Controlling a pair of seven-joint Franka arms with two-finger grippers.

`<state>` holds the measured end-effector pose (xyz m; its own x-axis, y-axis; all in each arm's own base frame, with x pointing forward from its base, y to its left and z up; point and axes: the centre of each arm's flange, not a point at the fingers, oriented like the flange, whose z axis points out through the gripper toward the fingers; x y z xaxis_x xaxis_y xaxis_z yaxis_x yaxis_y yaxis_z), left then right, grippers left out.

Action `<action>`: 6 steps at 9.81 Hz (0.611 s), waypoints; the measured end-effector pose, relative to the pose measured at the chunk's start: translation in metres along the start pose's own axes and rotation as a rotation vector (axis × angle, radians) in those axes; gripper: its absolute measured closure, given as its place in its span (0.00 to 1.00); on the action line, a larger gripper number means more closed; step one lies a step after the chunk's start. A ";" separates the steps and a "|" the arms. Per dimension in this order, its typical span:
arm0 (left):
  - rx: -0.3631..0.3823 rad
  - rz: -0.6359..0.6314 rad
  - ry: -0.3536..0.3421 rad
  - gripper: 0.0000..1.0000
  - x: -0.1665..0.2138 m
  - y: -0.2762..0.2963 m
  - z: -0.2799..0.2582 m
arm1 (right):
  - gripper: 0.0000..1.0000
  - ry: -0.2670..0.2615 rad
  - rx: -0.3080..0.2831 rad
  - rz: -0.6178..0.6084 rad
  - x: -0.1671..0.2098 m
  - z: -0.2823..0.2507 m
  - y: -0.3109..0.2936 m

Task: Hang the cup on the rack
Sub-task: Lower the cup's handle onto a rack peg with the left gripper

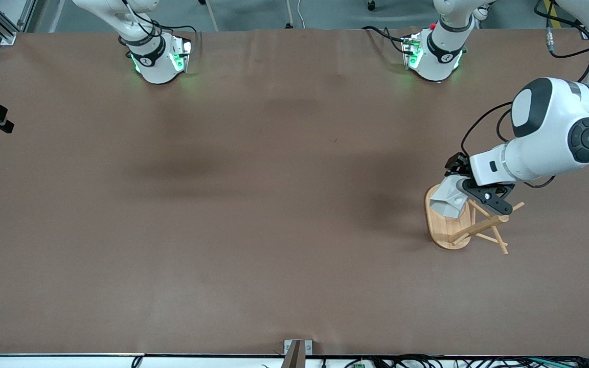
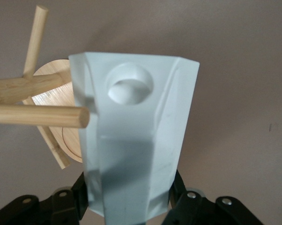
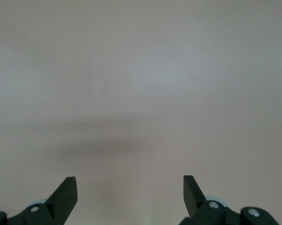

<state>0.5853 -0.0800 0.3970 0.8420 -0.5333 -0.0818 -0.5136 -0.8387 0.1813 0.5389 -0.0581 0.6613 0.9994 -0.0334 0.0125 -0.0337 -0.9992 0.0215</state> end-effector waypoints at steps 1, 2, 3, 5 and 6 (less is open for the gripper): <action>0.002 -0.001 -0.001 0.32 0.000 -0.001 0.000 | 0.00 0.000 0.000 0.001 0.000 0.000 0.000; 0.002 -0.004 -0.001 0.32 -0.001 -0.003 0.000 | 0.00 -0.001 0.000 0.002 0.000 0.000 0.001; 0.000 0.000 0.000 0.32 -0.003 -0.008 0.000 | 0.00 -0.002 -0.001 0.004 0.000 0.000 0.002; -0.013 0.005 0.005 0.32 -0.005 -0.023 0.002 | 0.00 -0.003 -0.001 0.004 0.000 0.000 0.002; -0.022 0.004 0.009 0.32 -0.004 -0.029 0.003 | 0.00 -0.003 -0.001 0.004 0.000 0.000 0.002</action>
<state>0.5968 -0.0539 0.3886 0.8414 -0.5356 -0.0718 -0.5134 -0.8338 0.2031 0.5385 -0.0601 0.6611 0.9993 -0.0372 0.0099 -0.0374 -0.9991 0.0221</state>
